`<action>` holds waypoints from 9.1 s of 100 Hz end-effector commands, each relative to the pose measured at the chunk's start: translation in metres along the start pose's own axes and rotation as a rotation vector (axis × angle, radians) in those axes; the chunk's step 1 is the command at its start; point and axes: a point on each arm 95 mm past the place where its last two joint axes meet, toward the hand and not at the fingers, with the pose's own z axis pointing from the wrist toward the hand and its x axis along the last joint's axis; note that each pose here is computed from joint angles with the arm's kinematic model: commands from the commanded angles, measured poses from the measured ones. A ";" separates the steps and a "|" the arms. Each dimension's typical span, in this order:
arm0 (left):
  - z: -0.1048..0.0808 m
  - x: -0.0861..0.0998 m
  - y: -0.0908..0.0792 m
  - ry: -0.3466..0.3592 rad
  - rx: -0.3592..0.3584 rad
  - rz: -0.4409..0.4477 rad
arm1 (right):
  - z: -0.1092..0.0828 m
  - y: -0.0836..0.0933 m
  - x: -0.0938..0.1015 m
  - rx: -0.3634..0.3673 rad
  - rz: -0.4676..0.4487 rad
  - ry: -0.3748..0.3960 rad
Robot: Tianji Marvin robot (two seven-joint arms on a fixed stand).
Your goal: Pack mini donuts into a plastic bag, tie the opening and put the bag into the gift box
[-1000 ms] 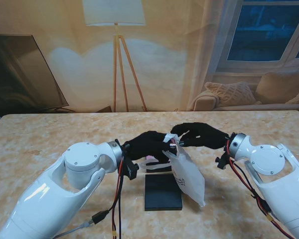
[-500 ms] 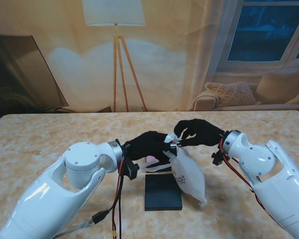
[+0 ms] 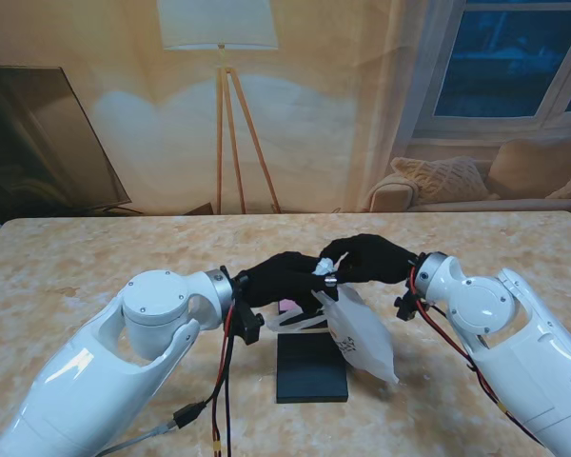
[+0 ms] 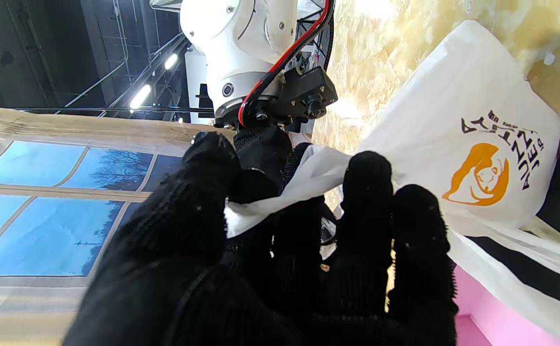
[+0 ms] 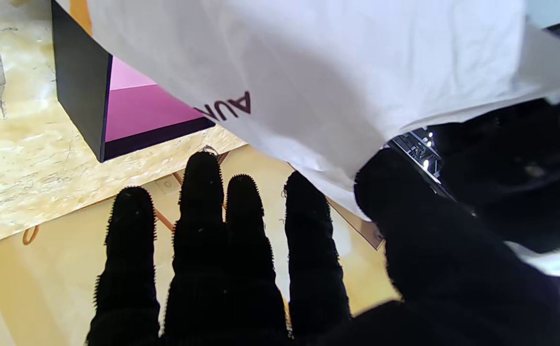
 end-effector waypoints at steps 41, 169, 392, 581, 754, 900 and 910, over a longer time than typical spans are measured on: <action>-0.001 0.005 0.006 0.010 -0.031 -0.002 | 0.011 -0.008 0.001 -0.106 0.103 -0.033; -0.010 0.007 0.011 0.002 -0.019 0.087 | 0.009 -0.015 0.000 -0.112 0.148 0.039; -0.055 -0.090 -0.040 -0.064 0.274 0.466 | -0.026 -0.008 -0.004 -0.173 0.213 0.009; -0.025 -0.008 0.032 0.042 0.075 0.019 | -0.064 -0.006 -0.016 -0.187 0.153 -0.034; -0.018 -0.009 -0.008 0.028 -0.225 0.081 | -0.034 0.016 0.003 -0.197 0.116 0.010; 0.011 -0.030 0.010 0.080 0.084 0.187 | -0.026 0.019 0.025 -0.168 0.007 0.106; 0.013 -0.032 0.012 0.077 0.105 0.178 | -0.025 0.019 0.026 -0.168 0.006 0.107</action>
